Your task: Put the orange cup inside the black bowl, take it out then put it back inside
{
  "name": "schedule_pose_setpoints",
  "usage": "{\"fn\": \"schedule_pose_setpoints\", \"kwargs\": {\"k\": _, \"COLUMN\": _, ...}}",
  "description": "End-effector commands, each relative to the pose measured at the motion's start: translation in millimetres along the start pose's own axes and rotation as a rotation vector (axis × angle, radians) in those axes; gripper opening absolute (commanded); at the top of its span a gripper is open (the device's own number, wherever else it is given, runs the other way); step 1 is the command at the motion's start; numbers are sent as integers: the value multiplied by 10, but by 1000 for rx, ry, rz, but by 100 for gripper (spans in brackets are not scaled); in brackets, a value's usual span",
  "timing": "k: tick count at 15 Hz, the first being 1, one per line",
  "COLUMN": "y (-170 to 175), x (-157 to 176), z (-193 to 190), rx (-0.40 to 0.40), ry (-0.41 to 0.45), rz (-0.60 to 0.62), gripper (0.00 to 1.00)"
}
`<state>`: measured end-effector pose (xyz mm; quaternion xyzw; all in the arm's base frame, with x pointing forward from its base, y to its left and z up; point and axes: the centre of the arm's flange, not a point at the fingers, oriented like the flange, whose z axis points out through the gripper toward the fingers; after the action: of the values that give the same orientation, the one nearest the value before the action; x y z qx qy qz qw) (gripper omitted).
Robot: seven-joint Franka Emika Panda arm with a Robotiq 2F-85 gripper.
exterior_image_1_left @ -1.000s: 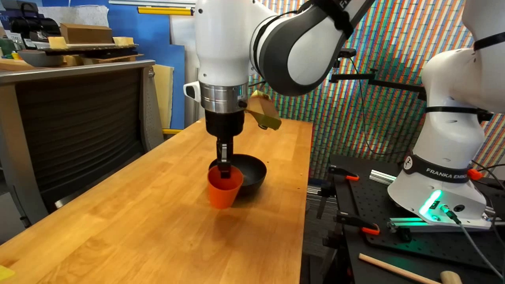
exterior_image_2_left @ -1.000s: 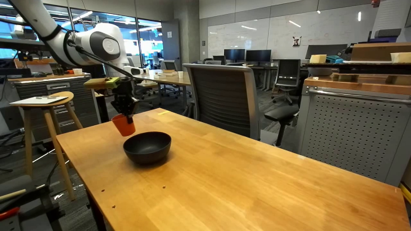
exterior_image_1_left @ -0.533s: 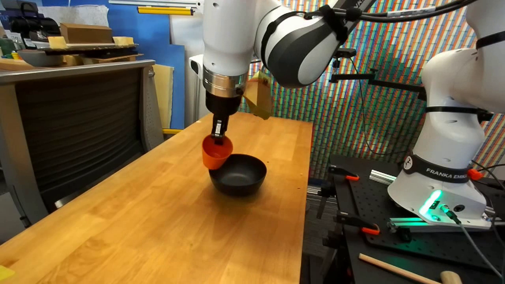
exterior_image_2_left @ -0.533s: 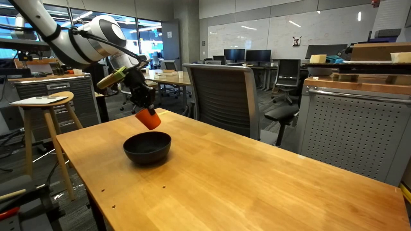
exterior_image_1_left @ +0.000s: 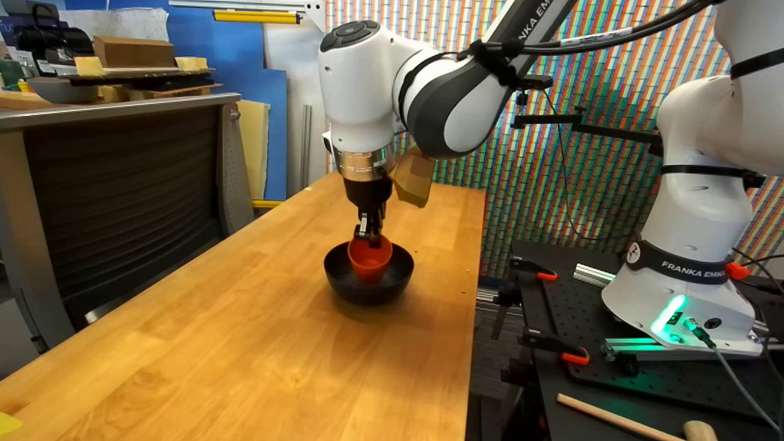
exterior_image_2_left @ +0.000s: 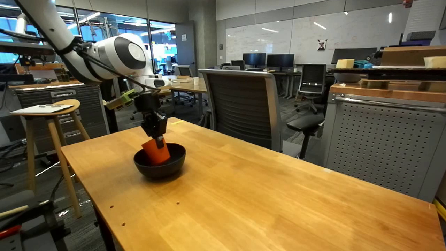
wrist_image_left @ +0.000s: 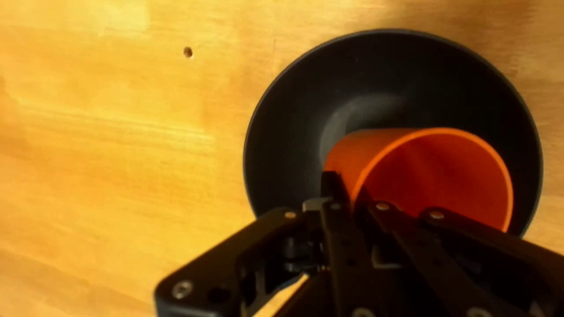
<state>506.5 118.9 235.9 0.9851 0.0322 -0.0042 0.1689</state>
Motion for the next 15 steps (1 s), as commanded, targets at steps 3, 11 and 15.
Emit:
{"fn": "schedule_pose_setpoints", "kwargs": {"k": 3, "y": 79, "x": 66, "z": 247, "rx": 212, "ry": -141, "rz": 45, "gripper": 6}}
{"fn": "schedule_pose_setpoints", "kwargs": {"k": 11, "y": 386, "x": 135, "z": -188, "rx": 170, "ry": -33, "rz": 3, "gripper": 75}}
{"fn": "schedule_pose_setpoints", "kwargs": {"k": 15, "y": 514, "x": -135, "z": -528, "rx": 212, "ry": -49, "rz": -105, "gripper": 100}}
